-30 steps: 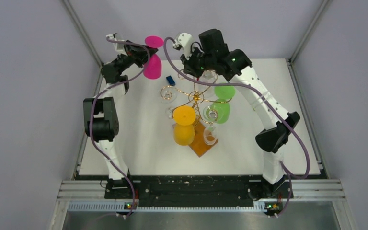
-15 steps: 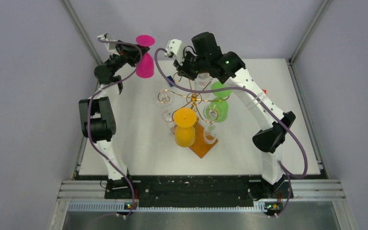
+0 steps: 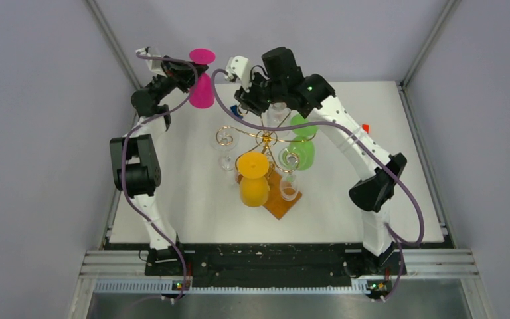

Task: Place the wine glass upside down on the wine glass rack

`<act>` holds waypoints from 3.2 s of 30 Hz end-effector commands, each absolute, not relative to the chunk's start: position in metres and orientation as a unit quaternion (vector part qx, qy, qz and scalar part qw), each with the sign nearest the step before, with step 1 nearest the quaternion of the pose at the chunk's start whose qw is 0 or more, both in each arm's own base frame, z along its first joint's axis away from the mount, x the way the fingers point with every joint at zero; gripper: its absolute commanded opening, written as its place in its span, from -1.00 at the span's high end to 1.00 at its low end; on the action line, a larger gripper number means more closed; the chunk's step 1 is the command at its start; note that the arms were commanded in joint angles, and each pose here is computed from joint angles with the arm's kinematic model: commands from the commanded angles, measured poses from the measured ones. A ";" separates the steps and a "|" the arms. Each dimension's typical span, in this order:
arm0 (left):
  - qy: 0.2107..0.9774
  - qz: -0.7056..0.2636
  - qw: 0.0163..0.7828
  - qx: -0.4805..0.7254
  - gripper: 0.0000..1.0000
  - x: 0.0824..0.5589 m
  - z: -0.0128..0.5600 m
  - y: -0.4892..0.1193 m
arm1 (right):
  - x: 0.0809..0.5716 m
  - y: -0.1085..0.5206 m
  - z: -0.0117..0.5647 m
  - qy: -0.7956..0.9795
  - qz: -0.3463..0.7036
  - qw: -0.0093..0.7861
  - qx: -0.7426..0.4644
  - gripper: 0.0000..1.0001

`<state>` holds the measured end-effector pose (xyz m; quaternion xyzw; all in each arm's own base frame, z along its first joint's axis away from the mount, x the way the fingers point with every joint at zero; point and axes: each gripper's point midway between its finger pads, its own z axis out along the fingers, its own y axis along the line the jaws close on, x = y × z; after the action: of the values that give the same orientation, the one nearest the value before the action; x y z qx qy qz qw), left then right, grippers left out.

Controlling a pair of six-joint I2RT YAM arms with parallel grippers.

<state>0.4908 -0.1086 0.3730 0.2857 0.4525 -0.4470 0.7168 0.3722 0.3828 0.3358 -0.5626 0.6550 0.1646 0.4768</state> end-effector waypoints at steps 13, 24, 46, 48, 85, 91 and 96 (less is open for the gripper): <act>0.412 -0.432 0.743 0.302 1.00 0.479 0.392 -0.109 | 0.339 0.376 0.345 0.651 0.168 0.466 -0.576 -0.07; 0.412 -0.437 0.739 0.304 1.00 0.479 0.390 -0.113 | 0.335 0.365 0.345 0.666 0.167 0.451 -0.571 -0.06; 0.413 -0.445 0.734 0.305 1.00 0.478 0.388 -0.120 | 0.326 0.346 0.369 0.677 0.176 0.474 -0.535 0.07; 0.413 -0.445 0.733 0.306 1.00 0.478 0.388 -0.120 | 0.324 0.345 0.373 0.674 0.180 0.477 -0.534 0.07; 0.425 -0.437 0.697 0.378 1.00 0.365 0.372 -0.156 | 0.259 0.236 0.486 0.618 0.161 0.672 -0.375 -0.14; 0.419 -0.439 0.681 0.409 1.00 0.350 0.361 -0.171 | 0.254 0.229 0.482 0.621 0.158 0.671 -0.373 -0.14; 0.416 -0.438 0.678 0.419 1.00 0.341 0.361 -0.172 | 0.254 0.224 0.478 0.626 0.149 0.671 -0.368 -0.14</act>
<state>0.3659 -0.1715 0.3365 0.3691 0.4702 -0.4757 0.6453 0.2589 0.2305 0.4691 -0.3862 0.6303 0.1491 0.6568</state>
